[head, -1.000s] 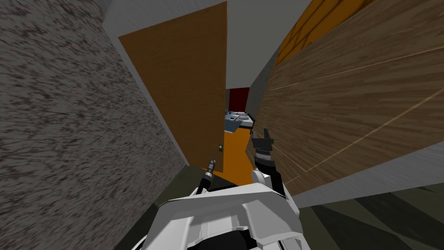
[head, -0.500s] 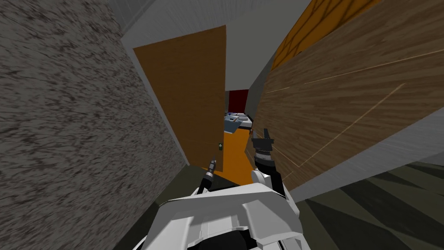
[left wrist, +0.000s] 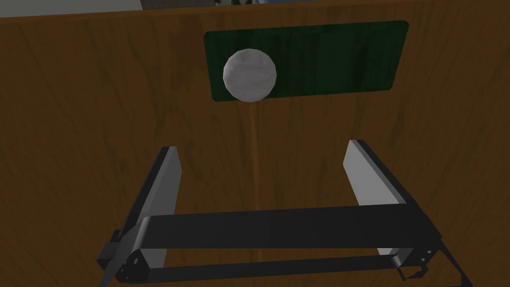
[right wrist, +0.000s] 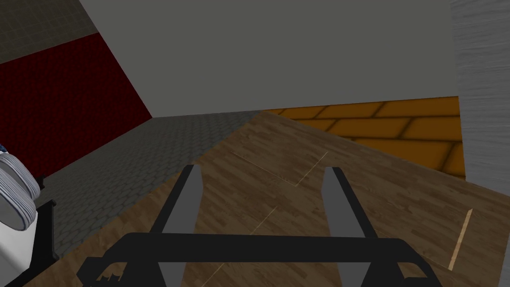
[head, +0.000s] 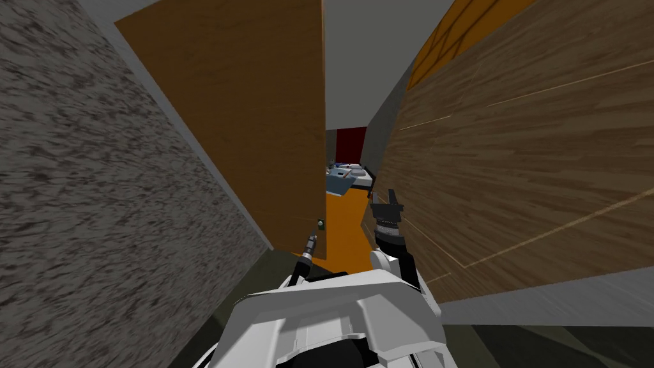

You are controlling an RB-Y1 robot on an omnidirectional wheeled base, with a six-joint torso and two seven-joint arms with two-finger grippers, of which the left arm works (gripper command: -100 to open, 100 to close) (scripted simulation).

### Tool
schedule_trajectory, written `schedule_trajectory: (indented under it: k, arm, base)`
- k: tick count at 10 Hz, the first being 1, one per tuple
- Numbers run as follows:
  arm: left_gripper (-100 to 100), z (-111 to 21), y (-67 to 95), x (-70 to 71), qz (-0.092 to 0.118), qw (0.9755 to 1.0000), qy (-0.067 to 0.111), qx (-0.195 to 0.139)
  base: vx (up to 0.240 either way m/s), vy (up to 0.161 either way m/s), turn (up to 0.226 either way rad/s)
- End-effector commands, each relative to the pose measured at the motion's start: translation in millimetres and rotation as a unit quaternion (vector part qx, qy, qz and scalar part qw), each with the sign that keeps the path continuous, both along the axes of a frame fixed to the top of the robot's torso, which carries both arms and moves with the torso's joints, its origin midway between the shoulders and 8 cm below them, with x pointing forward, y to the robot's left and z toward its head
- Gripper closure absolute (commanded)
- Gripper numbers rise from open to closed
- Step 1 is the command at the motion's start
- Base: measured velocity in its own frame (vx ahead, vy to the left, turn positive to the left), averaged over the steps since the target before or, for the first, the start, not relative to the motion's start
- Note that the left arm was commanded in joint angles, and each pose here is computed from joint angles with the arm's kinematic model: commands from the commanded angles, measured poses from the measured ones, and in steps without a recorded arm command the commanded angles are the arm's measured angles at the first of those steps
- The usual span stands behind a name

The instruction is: Push the door open

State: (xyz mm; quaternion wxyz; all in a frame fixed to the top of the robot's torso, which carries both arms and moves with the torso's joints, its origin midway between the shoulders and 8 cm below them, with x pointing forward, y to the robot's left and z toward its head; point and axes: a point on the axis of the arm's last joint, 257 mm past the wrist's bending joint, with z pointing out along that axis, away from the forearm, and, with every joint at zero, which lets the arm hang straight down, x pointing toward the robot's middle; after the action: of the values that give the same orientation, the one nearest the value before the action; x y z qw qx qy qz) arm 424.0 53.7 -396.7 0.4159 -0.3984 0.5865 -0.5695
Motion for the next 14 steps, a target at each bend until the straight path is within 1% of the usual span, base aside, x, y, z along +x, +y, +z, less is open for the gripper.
schedule_trajectory:
  k: [1,4,5,6,11,12,13,14]
  arm:
    - [-100,0.6,0.3,1.2,0.002,1.0000,-0.001,-0.002]
    - [-100,3.9,-5.0,3.6,0.006,0.9999,-0.002,-0.010]
    - [-100,3.7,-3.0,3.0,0.005,1.0000,-0.002,-0.008]
    - [100,3.7,-3.0,3.0,0.005,1.0000,-0.002,-0.008]
    - [100,3.7,-3.0,3.0,0.005,1.0000,-0.002,-0.008]
    - [100,0.7,7.8,5.7,0.013,0.9999,0.000,-0.003]
    - [100,0.5,10.6,6.6,0.016,0.9999,0.000,-0.002]
    - [100,0.0,17.8,9.1,0.022,0.9998,0.000,0.000]
  base:
    - [0.194,-0.057,-0.032]
    - [0.185,-0.073,-0.027]
    - [0.081,-0.030,0.007]
    - [-0.018,0.004,0.004]
    - [-0.014,0.005,-0.003]
    - [0.085,-0.045,0.025]
    - [0.165,-0.077,0.040]
    - [0.182,-0.088,0.031]
